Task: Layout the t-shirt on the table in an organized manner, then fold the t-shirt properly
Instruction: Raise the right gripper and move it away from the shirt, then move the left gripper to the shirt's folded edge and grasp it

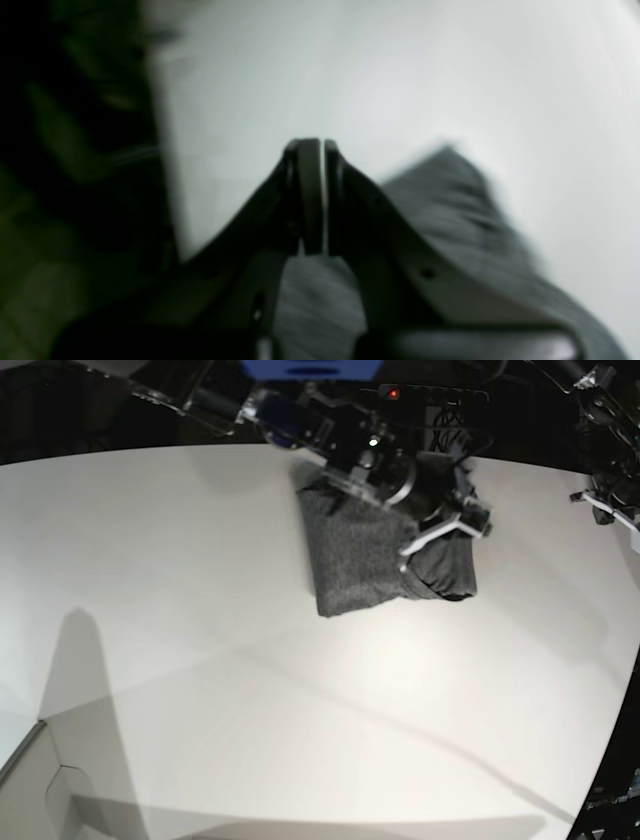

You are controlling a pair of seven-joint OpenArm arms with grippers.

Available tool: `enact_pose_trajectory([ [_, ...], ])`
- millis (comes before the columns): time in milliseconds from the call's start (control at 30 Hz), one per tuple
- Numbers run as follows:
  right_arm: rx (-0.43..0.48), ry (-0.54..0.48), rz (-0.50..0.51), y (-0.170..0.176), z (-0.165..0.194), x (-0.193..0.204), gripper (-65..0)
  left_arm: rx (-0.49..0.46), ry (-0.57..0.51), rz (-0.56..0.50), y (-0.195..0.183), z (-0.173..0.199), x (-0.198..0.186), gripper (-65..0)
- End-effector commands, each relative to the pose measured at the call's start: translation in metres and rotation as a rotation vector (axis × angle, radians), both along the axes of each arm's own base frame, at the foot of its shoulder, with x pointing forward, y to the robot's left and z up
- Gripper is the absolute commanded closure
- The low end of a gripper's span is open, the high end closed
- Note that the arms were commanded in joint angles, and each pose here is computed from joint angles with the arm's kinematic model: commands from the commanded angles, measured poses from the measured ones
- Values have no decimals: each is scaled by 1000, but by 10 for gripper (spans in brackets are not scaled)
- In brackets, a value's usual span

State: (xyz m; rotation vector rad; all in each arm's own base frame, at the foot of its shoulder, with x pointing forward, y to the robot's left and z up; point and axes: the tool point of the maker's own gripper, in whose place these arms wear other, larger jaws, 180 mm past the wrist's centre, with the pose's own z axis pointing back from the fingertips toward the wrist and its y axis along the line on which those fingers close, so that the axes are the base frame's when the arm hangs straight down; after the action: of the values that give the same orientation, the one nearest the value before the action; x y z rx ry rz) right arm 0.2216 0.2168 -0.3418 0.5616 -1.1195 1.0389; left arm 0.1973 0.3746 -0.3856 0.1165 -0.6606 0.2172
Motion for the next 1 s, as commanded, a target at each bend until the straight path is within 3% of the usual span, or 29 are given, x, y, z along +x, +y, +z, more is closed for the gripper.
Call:
enact_pose_trajectory([
  [0, 68, -30, -19, 2, 22, 8, 0, 24, -36, -2, 6, 12, 7, -3],
  [200, 86, 15, -278, -62, 16, 68, 0, 21, -38, -5, 4, 12, 8, -11],
  [267, 92, 14, -367, -91, 18, 87, 0, -4, -49, -2, -3, 9, 9, -53],
  [433, 78, -35, -420, -138, 27, 104, -8, -26, -153, -28, -16, 30, 22, -218],
  [633, 60, -8, -624, -211, 14, 123, -163, -59, -280, -72, -47, 56, 41, -246],
  [800, 0, 2, -784, -284, -2, 127, -249, -133, -276, -199, -100, 46, 64, -250],
  [867, -22, 5, -861, -317, -6, 126, -272, -173, -269, -243, -125, 39, 69, -286],
  [967, -42, 0, -978, -365, -7, 125, -298, -225, -267, -302, -158, 34, 76, -394],
])
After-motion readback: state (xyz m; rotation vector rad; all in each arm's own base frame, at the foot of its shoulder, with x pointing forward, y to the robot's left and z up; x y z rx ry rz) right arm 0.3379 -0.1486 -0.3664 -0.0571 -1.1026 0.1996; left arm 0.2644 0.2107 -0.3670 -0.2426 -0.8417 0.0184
